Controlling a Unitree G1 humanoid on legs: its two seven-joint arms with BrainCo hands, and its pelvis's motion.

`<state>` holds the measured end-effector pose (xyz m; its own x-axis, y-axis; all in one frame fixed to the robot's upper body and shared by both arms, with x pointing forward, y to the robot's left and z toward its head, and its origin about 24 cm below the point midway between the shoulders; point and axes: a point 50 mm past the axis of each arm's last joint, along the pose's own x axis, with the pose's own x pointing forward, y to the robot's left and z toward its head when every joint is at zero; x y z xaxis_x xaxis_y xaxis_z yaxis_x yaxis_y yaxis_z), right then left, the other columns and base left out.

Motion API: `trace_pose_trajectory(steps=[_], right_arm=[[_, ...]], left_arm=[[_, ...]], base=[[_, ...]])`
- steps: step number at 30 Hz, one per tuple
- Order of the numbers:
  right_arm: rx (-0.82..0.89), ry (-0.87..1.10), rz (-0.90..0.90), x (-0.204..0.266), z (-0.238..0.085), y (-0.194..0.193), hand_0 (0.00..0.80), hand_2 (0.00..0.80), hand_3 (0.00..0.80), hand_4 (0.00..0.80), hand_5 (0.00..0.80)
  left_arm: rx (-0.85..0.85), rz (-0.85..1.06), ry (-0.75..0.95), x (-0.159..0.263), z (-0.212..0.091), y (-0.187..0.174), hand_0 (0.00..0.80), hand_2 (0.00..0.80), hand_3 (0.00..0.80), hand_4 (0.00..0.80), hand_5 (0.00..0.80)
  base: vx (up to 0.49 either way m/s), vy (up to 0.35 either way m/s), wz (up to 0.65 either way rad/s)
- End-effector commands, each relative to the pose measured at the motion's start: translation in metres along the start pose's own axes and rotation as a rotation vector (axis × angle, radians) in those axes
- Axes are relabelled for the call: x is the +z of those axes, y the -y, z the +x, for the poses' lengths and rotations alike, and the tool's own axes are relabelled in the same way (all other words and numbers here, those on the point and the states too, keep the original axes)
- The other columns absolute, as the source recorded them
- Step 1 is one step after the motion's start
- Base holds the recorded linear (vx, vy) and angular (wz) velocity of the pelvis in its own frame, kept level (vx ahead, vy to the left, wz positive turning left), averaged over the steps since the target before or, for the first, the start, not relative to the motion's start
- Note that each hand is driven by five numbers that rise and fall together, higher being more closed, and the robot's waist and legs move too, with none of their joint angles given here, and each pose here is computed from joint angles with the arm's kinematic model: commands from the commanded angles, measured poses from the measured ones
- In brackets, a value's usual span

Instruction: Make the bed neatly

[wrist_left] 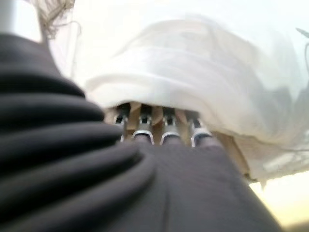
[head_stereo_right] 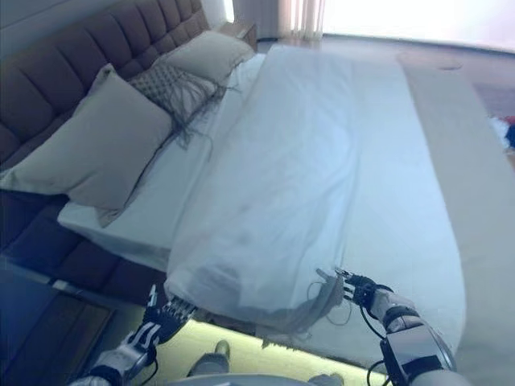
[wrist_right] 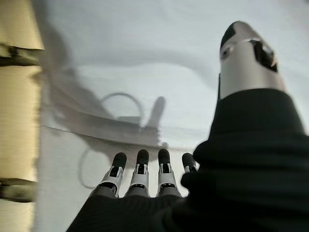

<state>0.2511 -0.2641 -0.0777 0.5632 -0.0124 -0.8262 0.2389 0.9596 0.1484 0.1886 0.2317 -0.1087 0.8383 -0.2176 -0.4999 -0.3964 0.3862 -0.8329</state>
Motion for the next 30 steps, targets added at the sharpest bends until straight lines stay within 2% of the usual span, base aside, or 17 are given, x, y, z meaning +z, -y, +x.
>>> trace_pose_trajectory(steps=[1,9,16,30], right_arm=[[0.008,0.131,-0.06,0.063,-0.009,-0.016,0.0,0.0,0.0,0.0,0.0],[-0.025,0.192,-0.097,0.112,-0.026,-0.021,0.0,0.0,0.0,0.0,0.0],[-0.033,0.283,-0.118,0.153,-0.044,-0.031,0.0,0.0,0.0,0.0,0.0],[0.01,0.49,-0.137,0.21,-0.079,-0.049,0.0,0.0,0.0,0.0,0.0]], left_arm=[[-0.35,0.011,0.163,0.037,0.039,0.085,0.0,0.0,0.0,0.0,0.0],[-0.637,0.016,0.249,0.053,0.049,0.143,0.0,0.0,0.0,0.0,0.0],[-0.774,-0.004,0.291,0.058,0.052,0.178,0.0,0.0,0.0,0.0,0.0],[-0.899,-0.042,0.275,0.043,0.052,0.199,0.0,0.0,0.0,0.0,0.0]], base=[[-0.236,0.145,0.16],[-0.141,0.148,-0.01],[-0.088,0.104,-0.05],[-0.048,0.05,0.03]])
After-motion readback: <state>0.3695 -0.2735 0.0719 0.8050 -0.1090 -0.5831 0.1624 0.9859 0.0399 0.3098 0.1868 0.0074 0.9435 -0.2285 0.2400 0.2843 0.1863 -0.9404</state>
